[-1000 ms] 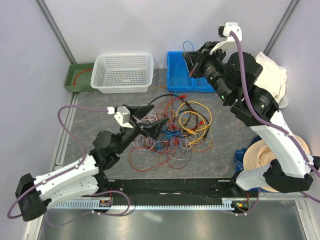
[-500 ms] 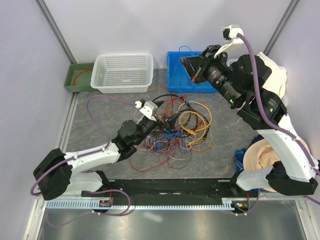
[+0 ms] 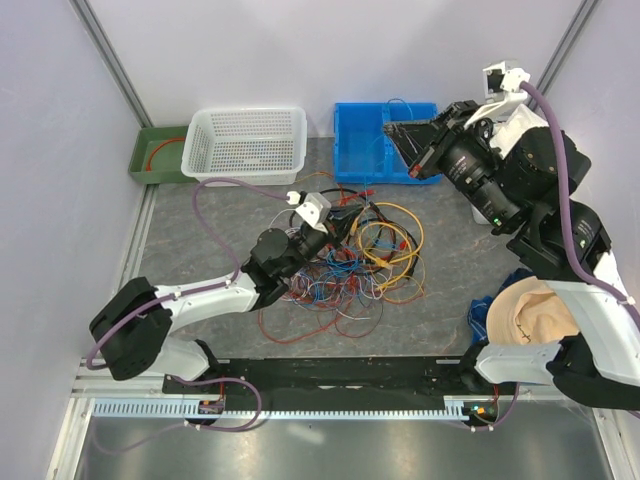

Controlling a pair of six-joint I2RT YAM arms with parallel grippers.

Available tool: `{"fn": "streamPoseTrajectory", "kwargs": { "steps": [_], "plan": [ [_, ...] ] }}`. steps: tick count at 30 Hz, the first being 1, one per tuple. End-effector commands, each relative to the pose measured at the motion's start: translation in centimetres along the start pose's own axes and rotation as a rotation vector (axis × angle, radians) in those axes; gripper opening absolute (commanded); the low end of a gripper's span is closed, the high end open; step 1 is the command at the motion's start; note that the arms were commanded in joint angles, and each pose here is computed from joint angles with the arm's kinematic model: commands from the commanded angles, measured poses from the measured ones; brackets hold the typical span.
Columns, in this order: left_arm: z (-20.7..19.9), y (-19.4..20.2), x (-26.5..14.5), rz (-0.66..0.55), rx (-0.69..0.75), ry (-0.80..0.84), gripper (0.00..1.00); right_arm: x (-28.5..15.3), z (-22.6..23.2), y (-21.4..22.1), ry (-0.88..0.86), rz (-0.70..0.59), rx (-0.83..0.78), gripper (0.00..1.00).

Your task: Untangle the cables

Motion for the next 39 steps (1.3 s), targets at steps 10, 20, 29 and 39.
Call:
{"fn": "streamPoseTrajectory", "kwargs": {
  "steps": [10,20,29,39],
  "plan": [
    [2.1,-27.2,1.0,-0.151,-0.019,-0.117,0.02,-3.4,-4.8,2.5,0.233,-0.06,-0.093,0.0],
    [1.1,-30.4,1.1,-0.066,-0.102,-0.012,0.02,-3.2,-6.3,6.2,0.196,-0.026,-0.081,0.0],
    [1.5,-24.5,3.1,0.102,-0.086,-0.096,0.02,0.0,-7.4,9.5,0.234,0.028,-0.101,0.0],
    [1.3,-19.9,4.0,0.198,-0.14,-0.09,0.02,0.8,-7.7,12.5,0.131,0.068,-0.073,0.0]
  ]
}}
Point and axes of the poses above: each gripper's point midway between its finger pads, its own x axis out along the fingers, its own z axis along the line the jaws close on, y = z × x, the point moved 10 cm from there along -x, back along the fingers, and after that the axes turned 6 degrees about x, right-handed, at the moved point
